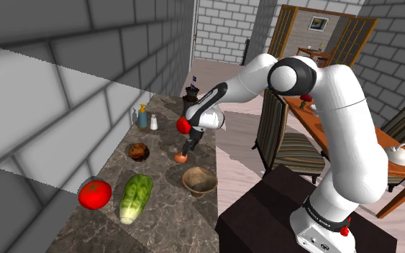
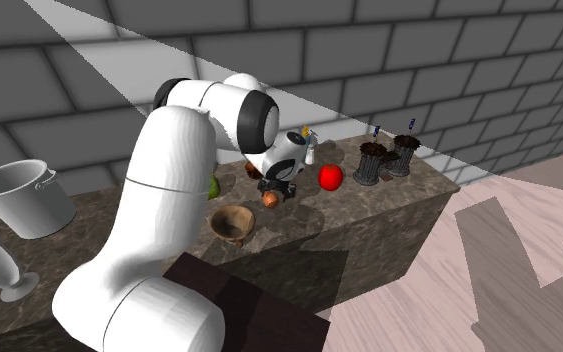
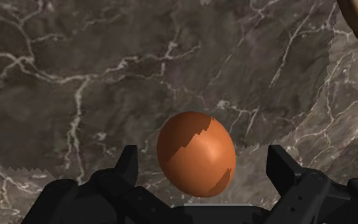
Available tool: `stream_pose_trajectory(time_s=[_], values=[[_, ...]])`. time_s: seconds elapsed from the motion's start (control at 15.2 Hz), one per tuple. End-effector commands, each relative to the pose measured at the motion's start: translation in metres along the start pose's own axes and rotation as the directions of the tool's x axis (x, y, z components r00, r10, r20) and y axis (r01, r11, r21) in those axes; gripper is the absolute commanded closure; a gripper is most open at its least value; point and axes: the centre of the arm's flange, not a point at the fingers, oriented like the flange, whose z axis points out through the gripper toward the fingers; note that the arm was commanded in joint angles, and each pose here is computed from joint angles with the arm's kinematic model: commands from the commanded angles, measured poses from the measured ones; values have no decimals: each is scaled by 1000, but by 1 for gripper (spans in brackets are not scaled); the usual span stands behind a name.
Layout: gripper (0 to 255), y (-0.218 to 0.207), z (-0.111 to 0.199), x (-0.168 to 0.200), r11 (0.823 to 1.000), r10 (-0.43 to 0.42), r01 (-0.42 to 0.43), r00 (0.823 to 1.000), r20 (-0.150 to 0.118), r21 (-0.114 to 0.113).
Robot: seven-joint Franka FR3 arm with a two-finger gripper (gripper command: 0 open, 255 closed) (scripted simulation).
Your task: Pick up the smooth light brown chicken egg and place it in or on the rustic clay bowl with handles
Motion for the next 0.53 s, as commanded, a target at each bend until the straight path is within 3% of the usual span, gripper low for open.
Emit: stream_pose_trajectory(time_s=[0.0, 0.46], values=[[0, 3, 12, 6, 1000, -11, 11, 1000, -4, 9], [0, 2, 52, 6, 1000, -11, 11, 1000, -4, 9]])
